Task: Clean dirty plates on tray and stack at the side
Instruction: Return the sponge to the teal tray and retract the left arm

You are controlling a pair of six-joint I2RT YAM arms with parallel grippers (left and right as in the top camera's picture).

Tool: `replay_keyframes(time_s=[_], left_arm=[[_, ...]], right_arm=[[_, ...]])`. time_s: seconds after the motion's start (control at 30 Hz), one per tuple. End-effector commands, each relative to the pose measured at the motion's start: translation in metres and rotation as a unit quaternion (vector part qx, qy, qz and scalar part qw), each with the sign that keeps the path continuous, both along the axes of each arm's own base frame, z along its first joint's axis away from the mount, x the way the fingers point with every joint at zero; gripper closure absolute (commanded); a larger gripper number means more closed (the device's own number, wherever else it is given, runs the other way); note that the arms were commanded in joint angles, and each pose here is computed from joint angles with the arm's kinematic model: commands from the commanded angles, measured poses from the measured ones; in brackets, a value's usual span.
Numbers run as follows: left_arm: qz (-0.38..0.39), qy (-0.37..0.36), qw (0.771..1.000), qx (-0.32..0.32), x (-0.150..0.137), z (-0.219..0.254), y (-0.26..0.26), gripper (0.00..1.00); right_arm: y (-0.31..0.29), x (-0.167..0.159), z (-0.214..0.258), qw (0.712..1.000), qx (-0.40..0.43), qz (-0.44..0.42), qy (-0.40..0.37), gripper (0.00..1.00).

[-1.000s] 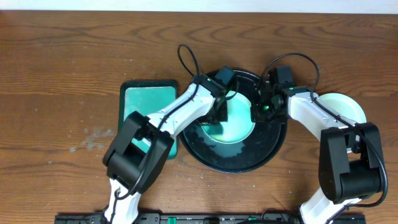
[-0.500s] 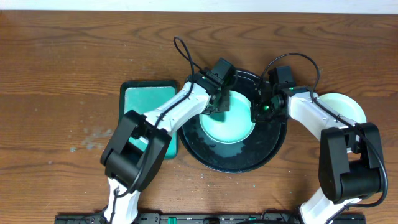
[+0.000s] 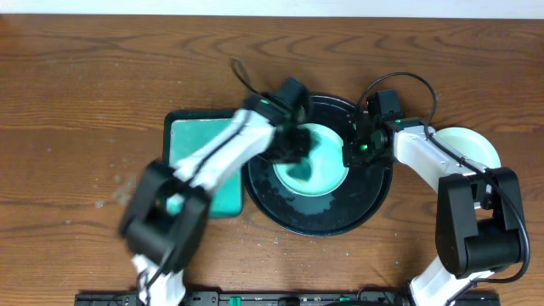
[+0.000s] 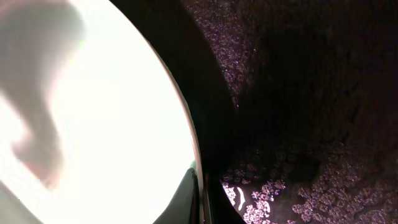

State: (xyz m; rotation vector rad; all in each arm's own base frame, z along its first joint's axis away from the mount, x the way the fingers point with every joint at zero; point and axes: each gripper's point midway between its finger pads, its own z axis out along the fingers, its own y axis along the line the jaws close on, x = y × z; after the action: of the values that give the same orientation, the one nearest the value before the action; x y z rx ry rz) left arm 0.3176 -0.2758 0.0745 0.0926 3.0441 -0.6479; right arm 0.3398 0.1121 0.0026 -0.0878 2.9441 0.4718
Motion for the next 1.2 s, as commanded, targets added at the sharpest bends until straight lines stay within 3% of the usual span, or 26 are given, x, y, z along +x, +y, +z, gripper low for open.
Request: replay_keyframes(time_s=[0.0,0.13,0.23,0.3,0.4,0.53,0.63,0.73,0.77,0.83,0.9,1.0,1.17], left_arm=[[0.055,-0.144,0.987,0.045,0.026,0.092,0.065,0.93],[0.125,-0.198,0.966,0.108,0.021,0.138,0.135,0.93],[0.163,-0.2,0.951,0.17,0.009,0.145,0.181,0.93],[0.17,-0.181,0.947,0.203,0.001,0.132,0.197,0.93],[0.167,-0.122,0.949,0.238,-0.01,0.071,0.211,0.92],[0.164,-0.088,0.95,0.25,-0.013,0.01,0.215,0.93],[0.157,-0.066,0.953,0.252,-0.015,-0.01,0.213,0.91],[0.159,-0.072,0.954,0.243,-0.011,-0.001,0.21,0.81],[0.162,-0.082,0.954,0.238,-0.008,0.01,0.209,0.65],[0.168,-0.103,0.954,0.227,-0.005,0.035,0.208,0.46],[0.176,-0.131,0.952,0.213,-0.004,0.066,0.208,0.34],[0.191,-0.184,0.946,0.185,-0.008,0.117,0.209,0.25],[0.225,-0.311,0.916,0.114,-0.04,0.208,0.22,0.2]], right_arm=[[-0.002,-0.018,-0.016,0.999,-0.018,0.004,0.032,0.99],[-0.002,-0.018,-0.016,0.999,-0.018,0.004,0.032,0.99],[-0.002,-0.017,-0.016,0.999,-0.017,0.004,0.031,0.99],[-0.002,-0.017,-0.016,0.999,-0.017,0.004,0.03,0.99],[-0.002,-0.017,-0.016,0.999,-0.017,0.004,0.03,0.99],[-0.002,-0.017,-0.016,0.999,-0.017,0.004,0.03,0.99],[-0.002,-0.017,-0.016,0.999,-0.018,0.004,0.03,0.99],[-0.001,-0.016,-0.016,0.999,-0.017,0.004,0.028,0.99],[-0.001,-0.015,-0.016,0.999,-0.017,0.004,0.027,0.99],[-0.001,-0.013,-0.015,1.0,-0.016,0.004,0.022,0.99],[0.0,-0.01,-0.015,1.0,-0.015,0.004,0.016,0.99],[0.001,-0.004,-0.013,1.0,-0.01,0.004,0.004,0.99],[0.022,0.005,0.009,0.998,0.048,0.04,-0.028,0.99]])
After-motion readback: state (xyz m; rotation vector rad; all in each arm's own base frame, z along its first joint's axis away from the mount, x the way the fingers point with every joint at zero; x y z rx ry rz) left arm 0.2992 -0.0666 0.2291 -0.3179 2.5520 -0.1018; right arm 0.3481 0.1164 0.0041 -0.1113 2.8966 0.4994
